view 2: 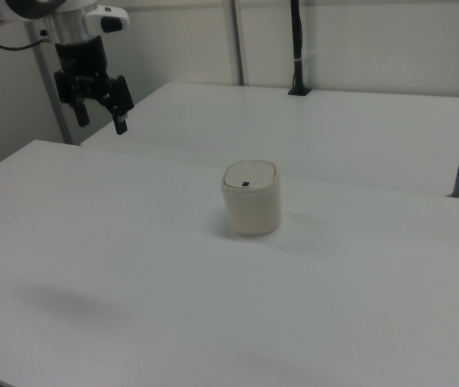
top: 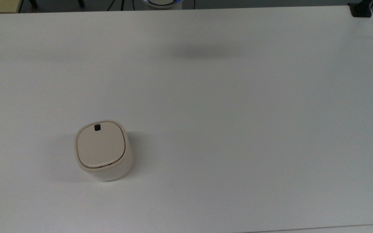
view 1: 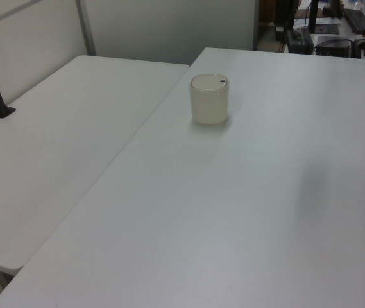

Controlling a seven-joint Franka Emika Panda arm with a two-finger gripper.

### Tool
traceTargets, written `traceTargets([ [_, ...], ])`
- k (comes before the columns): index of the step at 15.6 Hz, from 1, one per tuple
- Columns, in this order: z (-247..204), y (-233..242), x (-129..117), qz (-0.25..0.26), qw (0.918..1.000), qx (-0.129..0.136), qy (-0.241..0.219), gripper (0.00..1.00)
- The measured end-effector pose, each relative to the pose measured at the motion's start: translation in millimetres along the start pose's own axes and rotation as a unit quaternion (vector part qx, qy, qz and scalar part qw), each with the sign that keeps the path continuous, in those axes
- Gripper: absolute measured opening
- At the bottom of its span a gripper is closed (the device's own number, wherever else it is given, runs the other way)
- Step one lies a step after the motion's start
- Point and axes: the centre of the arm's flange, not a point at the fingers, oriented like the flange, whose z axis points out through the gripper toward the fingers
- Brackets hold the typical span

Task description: Open the trash bin

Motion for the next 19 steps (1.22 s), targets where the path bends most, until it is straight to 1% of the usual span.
traceTargets([
  [19,8.2,-4.1,2.4,-0.003,1.0,-0.001,-0.007,1.0],
])
